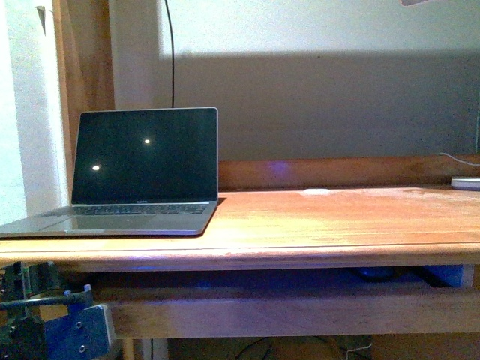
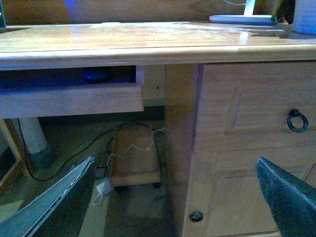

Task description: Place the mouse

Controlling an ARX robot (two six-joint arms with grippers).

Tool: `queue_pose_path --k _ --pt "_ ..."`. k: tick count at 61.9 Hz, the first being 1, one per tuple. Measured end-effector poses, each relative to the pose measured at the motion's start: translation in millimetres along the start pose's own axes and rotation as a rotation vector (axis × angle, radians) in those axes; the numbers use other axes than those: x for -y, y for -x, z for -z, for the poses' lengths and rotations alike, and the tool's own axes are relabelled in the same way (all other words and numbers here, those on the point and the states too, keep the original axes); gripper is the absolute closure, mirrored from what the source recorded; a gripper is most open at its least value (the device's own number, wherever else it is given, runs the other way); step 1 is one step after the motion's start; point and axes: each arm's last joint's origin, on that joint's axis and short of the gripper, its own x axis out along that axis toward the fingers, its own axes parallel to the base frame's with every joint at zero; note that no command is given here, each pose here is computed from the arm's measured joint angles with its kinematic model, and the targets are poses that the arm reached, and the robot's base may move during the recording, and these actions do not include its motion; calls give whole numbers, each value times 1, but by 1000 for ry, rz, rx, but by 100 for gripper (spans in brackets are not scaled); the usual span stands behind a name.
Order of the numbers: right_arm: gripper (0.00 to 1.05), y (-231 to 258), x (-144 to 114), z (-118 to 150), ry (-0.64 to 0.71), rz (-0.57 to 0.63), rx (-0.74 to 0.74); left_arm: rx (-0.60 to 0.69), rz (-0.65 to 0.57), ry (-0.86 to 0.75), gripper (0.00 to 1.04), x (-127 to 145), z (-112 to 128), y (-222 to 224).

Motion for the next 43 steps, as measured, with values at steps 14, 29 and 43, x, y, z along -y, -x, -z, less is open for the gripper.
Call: queue_pose_path --k 14,29,43 --pt "7 0 0 0 0 0 0 -9 73 4 8 -1 2 -14" --pt "7 0 0 0 0 0 0 -64 210 141 8 -7 -22 -5" --pt "7 0 0 0 0 0 0 -18 314 299 8 13 -75 30"
